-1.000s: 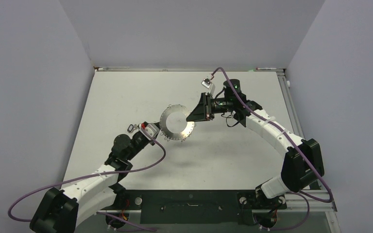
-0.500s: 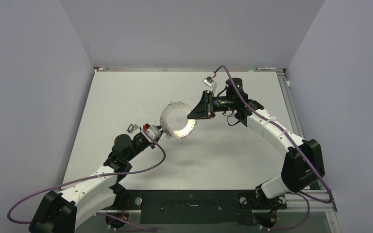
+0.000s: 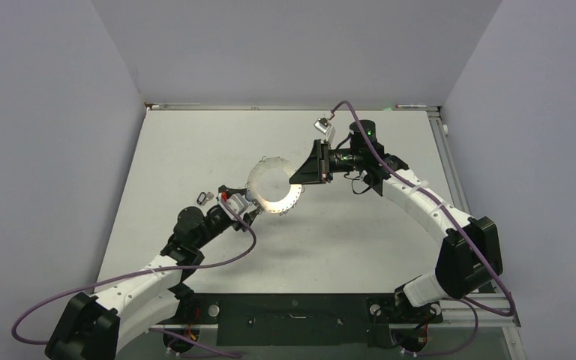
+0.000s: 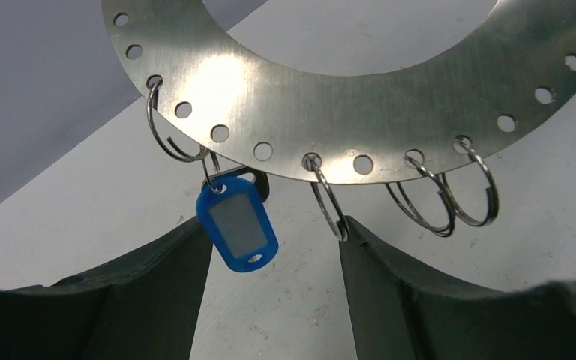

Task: Remove the keys from the keyring

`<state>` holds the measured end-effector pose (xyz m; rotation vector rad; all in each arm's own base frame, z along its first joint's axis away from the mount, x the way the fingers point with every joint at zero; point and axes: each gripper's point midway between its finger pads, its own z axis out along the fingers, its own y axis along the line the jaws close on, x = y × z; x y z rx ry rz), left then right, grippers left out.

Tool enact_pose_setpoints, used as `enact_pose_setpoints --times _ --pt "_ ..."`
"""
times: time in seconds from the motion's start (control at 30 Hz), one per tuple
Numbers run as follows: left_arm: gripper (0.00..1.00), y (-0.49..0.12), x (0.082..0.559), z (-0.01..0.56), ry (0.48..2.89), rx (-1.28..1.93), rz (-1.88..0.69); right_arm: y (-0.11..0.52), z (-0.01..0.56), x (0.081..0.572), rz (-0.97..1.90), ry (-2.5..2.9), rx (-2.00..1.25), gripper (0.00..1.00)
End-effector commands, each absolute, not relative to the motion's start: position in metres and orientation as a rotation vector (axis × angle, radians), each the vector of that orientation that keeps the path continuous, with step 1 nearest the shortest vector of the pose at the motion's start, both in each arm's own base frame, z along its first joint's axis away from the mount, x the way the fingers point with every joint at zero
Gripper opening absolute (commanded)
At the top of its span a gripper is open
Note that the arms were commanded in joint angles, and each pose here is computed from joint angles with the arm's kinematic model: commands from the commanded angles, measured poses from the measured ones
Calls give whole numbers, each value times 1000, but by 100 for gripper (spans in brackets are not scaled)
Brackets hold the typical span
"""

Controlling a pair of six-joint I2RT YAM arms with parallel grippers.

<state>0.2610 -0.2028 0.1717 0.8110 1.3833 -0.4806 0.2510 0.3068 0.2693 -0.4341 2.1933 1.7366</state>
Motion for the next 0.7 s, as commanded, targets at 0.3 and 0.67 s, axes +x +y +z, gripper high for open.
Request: enact_pose_setpoints --times 0.3,0.67 --pt "55 -207 279 222 1295 690 -501 305 298 245 1764 2074 -498 5" --pt "20 -209 271 223 1263 736 -511 305 299 244 1766 2073 -499 5"
